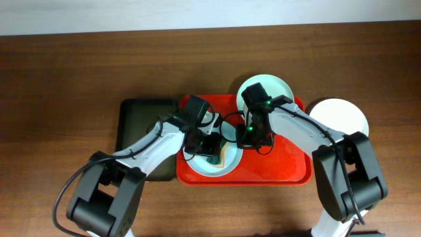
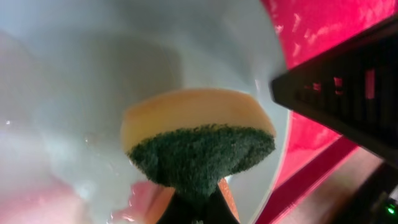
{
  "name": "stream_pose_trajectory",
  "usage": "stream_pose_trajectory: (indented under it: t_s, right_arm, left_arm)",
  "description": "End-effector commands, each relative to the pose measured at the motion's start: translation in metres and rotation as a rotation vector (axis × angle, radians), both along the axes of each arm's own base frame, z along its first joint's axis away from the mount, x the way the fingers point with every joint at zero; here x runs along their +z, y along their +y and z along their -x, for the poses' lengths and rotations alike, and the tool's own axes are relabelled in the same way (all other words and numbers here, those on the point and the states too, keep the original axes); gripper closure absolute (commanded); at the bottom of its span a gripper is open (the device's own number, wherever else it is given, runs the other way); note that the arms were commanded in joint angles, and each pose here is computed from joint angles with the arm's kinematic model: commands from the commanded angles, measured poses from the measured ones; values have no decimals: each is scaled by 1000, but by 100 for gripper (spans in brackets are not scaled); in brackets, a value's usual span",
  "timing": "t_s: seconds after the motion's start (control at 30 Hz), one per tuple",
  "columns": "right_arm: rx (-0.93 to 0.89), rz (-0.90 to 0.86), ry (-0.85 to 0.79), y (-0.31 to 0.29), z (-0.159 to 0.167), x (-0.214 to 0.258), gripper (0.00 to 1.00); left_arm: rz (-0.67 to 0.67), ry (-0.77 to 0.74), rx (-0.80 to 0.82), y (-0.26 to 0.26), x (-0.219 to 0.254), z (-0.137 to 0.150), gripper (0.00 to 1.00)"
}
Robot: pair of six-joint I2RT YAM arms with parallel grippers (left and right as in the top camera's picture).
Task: Clean dirty plates on tray and stack at the side
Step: 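Scrub the pale green plate with the sponge while the right gripper holds its rim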
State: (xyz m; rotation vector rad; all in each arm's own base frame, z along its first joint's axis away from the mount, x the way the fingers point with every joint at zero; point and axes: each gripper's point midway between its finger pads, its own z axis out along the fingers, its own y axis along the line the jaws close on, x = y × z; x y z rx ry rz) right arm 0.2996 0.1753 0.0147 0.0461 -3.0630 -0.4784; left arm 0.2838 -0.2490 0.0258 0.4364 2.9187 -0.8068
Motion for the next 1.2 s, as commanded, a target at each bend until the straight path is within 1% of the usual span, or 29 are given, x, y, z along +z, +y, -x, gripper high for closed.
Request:
stream_pose_trajectory:
  t_s: [0.0,0.1,0.13,0.27,0.33,0.4,0.47,0.6,0.7,0.8,0.9,1.1,1.17]
  right_arm:
    - [12,10,19,0,6,-5,96]
    - [12,9,18,0,6,-5,96]
    - [12,9,18,0,6,-5,96]
    - [12,9,18,0,6,-5,96]
    - [12,9,18,0,6,-5,96]
    - [12,10,19,0,6,-5,96]
    - [12,10,19,0,6,-5,96]
    - [12,9,18,0,6,-5,96]
    - [12,9,18,0,6,-5,96]
    - [12,9,18,0,6,-5,96]
    - [12,9,18,0,6,-5,96]
    - [12,10,18,0,6,-5,96]
    - [12,9,18,0,6,-5,96]
  left_arm:
    - [-60,3,54,14,-20,5,100]
    - [-89,-22,65,20,-25,2,100]
    - [-123,-44,79,26,-27,-3,100]
    - [-322,-156,160,59,-17,-35,100]
    - [-423,-239,196,74,0,-57,100]
    - [-480,-282,221,80,22,-71,100]
    - [-461,-285,219,74,44,-77,100]
    - [-372,-271,209,57,60,-77,100]
    - [-324,-230,204,47,54,-72,100]
    - [-305,-219,196,40,40,-78,100]
    - [-303,-221,197,35,24,-87,100]
    - [-320,-204,194,33,-4,-93,100]
    - [-327,-210,203,36,0,-95,100]
